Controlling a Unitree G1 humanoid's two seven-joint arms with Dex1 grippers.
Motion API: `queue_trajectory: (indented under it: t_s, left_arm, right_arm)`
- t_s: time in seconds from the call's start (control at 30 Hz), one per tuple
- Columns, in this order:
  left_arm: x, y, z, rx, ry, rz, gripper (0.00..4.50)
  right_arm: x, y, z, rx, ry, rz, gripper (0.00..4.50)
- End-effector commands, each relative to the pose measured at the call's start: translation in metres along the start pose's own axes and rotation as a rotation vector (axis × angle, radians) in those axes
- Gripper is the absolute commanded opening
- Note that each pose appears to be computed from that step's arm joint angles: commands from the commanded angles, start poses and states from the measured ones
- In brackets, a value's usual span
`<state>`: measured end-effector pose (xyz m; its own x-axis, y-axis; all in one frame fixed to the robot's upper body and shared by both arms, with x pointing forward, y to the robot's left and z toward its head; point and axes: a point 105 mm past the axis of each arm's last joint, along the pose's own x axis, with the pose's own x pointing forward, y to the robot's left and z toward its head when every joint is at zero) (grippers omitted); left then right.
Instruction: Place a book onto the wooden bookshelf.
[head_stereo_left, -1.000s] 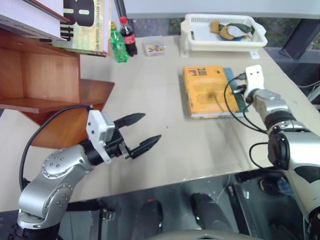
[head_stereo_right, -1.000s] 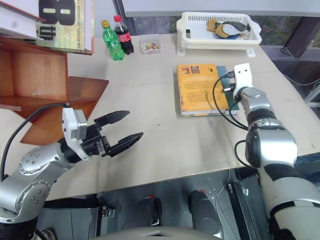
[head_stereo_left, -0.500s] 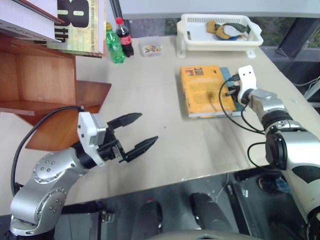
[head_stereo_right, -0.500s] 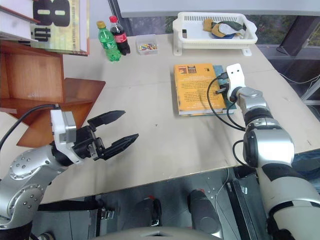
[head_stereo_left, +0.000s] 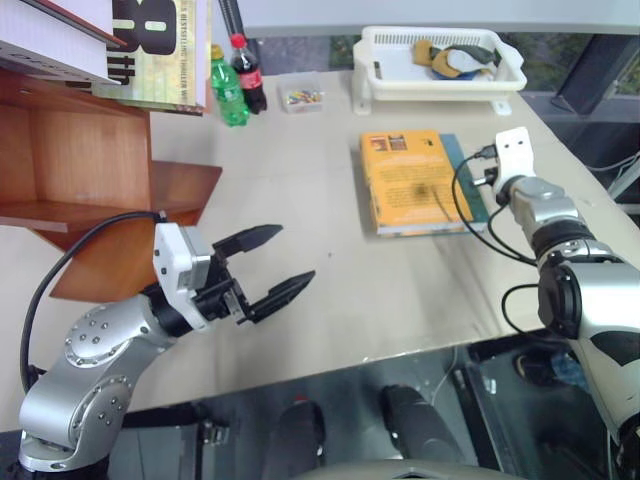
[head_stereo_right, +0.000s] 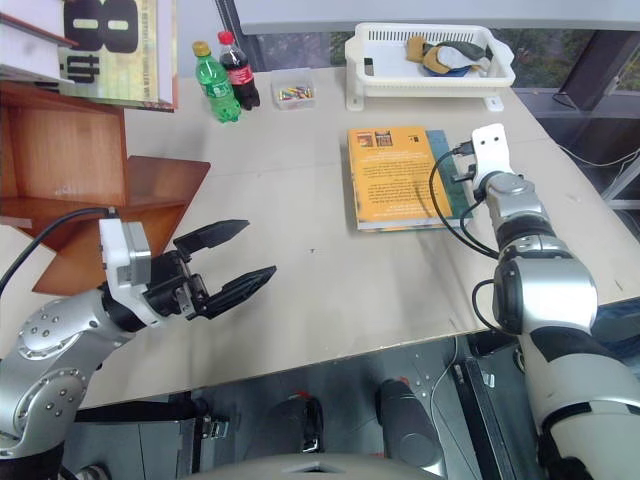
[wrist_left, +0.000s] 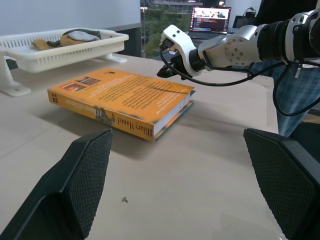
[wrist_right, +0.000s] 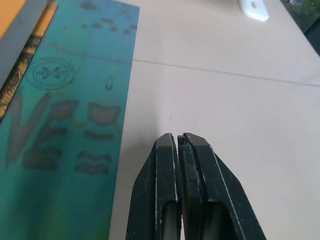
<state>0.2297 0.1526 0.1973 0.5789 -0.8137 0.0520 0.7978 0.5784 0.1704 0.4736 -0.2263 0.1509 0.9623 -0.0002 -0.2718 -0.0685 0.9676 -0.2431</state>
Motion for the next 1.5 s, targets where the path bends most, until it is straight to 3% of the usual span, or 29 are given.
queue_trajectory:
  t_s: [0.03, 0.47, 0.8, 0.9, 0.97, 1.07, 1.2, 1.27, 1.33, 1.5]
  left_arm:
    - [-0.002, -0.006, 0.014, 0.064, -0.033, 0.004, 4.50]
    - [-0.010, -0.003, 0.010, 0.048, -0.015, 0.061, 4.50]
    - [0.002, 0.030, -0.011, -0.067, 0.064, 0.237, 4.50]
    - [0.005, 0.042, -0.023, -0.113, 0.129, 0.273, 4.50]
    - [0.009, 0.051, -0.030, -0.227, 0.139, 0.282, 4.50]
    - [0.022, 0.056, -0.031, -0.409, 0.089, 0.238, 4.50]
    - [0.050, 0.077, -0.039, -0.660, 0.051, 0.211, 4.50]
    - [0.063, 0.087, -0.040, -0.746, 0.024, 0.202, 4.50]
    - [0.080, 0.094, -0.039, -0.857, -0.005, 0.173, 4.50]
    - [0.119, 0.109, -0.044, -1.112, -0.018, 0.127, 4.50]
  right_arm:
    - [0.001, 0.013, 0.003, 0.019, -0.015, 0.071, 0.18]
    - [0.001, 0.047, -0.002, 0.013, -0.017, 0.249, 0.18]
    - [-0.005, 0.026, 0.001, -0.067, -0.059, 0.274, 0.18]
    - [-0.010, 0.017, 0.003, -0.078, -0.087, 0.290, 0.97]
    - [-0.015, 0.012, 0.008, -0.122, -0.133, 0.317, 2.04]
    - [-0.030, 0.014, 0.016, -0.168, -0.236, 0.401, 3.21]
    - [-0.076, 0.022, 0.013, -0.243, -0.353, 0.507, 3.21]
    - [-0.097, 0.025, 0.006, -0.253, -0.359, 0.532, 3.69]
    - [-0.121, 0.034, 0.001, -0.256, -0.369, 0.575, 4.46]
    - [-0.168, 0.058, -0.004, -0.234, -0.386, 0.628, 4.46]
